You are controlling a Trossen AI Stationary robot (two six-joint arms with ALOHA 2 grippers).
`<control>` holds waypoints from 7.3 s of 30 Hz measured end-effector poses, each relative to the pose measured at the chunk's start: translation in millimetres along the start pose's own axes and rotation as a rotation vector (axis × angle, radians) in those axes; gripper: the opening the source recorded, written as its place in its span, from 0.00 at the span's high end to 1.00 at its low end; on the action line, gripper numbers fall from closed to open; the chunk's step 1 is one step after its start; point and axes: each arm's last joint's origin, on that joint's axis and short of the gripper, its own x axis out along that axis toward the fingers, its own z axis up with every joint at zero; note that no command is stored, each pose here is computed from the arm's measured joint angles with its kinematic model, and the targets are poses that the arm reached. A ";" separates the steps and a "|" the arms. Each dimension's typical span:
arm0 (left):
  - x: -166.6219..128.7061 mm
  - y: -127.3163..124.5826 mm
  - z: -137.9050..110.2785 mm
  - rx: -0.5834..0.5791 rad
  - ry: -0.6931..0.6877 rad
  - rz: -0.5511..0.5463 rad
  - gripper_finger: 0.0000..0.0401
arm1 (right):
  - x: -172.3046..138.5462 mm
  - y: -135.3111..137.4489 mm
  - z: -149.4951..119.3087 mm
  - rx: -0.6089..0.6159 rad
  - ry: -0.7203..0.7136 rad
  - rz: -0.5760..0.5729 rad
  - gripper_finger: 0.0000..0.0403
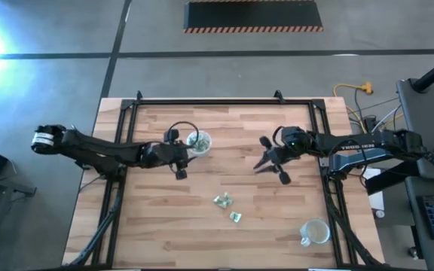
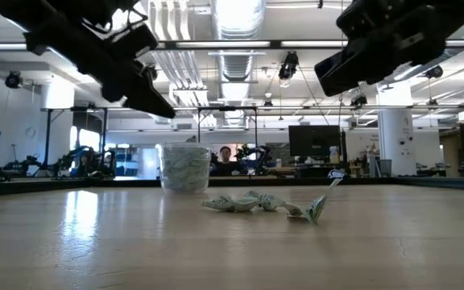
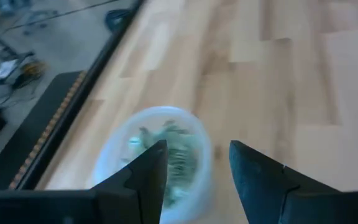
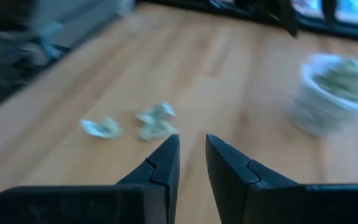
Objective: Pick and place Stevia / Truvia into bins
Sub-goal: Put the stevia packet into the transparent container
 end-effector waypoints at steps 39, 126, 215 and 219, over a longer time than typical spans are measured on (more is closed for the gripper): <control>-15.4 -74.8 -15.9 0.110 0.043 -0.256 0.61 | 148.8 65.7 -48.0 -0.108 0.051 0.343 0.67; -13.7 -74.4 -34.8 0.084 0.089 -0.252 0.61 | 188.3 74.4 -55.6 -0.115 0.150 0.351 0.75; -38.6 -74.8 -42.2 0.020 0.166 -0.293 0.61 | 166.3 -184.8 28.2 0.194 0.069 -0.151 0.98; -38.6 -74.8 -42.2 0.020 0.165 -0.292 0.61 | 166.0 -184.4 26.1 0.208 0.088 -0.147 0.98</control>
